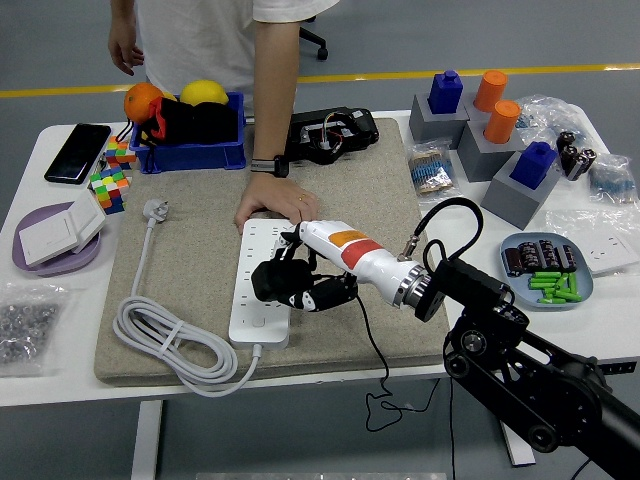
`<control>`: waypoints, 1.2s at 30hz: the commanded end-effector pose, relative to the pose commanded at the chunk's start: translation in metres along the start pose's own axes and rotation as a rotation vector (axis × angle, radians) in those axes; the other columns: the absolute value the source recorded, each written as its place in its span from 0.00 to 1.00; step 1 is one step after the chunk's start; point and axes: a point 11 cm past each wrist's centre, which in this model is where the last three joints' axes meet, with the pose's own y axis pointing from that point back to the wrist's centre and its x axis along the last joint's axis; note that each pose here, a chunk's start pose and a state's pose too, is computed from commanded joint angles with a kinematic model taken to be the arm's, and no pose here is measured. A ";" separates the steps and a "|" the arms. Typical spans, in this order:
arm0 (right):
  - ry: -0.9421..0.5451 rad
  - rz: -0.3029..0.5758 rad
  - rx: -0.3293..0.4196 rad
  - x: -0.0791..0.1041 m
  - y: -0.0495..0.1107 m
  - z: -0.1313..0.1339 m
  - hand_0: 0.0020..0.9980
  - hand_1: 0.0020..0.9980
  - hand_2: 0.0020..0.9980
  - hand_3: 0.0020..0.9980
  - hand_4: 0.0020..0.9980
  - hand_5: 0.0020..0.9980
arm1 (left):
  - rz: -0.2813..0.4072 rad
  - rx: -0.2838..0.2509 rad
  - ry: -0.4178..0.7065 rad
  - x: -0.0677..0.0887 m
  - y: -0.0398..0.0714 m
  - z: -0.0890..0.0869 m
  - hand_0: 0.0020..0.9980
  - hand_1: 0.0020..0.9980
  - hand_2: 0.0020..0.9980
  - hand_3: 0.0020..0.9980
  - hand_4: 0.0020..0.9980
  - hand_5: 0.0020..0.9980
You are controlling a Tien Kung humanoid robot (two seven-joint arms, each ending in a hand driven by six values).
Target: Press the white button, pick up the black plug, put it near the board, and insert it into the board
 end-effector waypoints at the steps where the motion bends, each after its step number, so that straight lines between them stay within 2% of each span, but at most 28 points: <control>1: 0.005 -0.003 0.000 -0.001 -0.002 0.000 0.33 0.46 0.50 0.59 0.85 0.00 | 0.001 0.001 -0.001 0.000 0.000 0.000 0.71 0.68 0.63 0.71 0.57 0.22; 7: 0.025 -0.021 -0.016 -0.007 -0.013 0.006 0.33 0.46 0.49 0.59 0.86 0.00 | 0.006 0.000 -0.009 0.003 0.000 0.001 0.71 0.68 0.63 0.71 0.57 0.22; 17: 0.069 -0.055 -0.110 -0.013 -0.015 0.039 0.32 0.45 0.48 0.59 0.86 0.00 | 0.009 0.000 -0.015 0.005 0.001 0.002 0.71 0.68 0.63 0.71 0.57 0.22; 23: 0.078 -0.068 -0.147 -0.016 -0.013 0.050 0.32 0.45 0.48 0.59 0.86 0.00 | 0.012 0.004 -0.017 0.006 0.000 0.000 0.71 0.68 0.63 0.71 0.57 0.22; 29: 0.081 -0.074 -0.162 -0.018 -0.013 0.050 0.32 0.45 0.48 0.59 0.86 0.00 | 0.012 0.006 -0.017 0.006 0.000 -0.001 0.71 0.68 0.63 0.71 0.57 0.22; 36: 0.074 -0.071 -0.128 -0.018 -0.015 0.036 0.31 0.45 0.48 0.59 0.86 0.00 | 0.013 0.005 -0.014 0.007 0.000 -0.001 0.71 0.68 0.63 0.71 0.57 0.22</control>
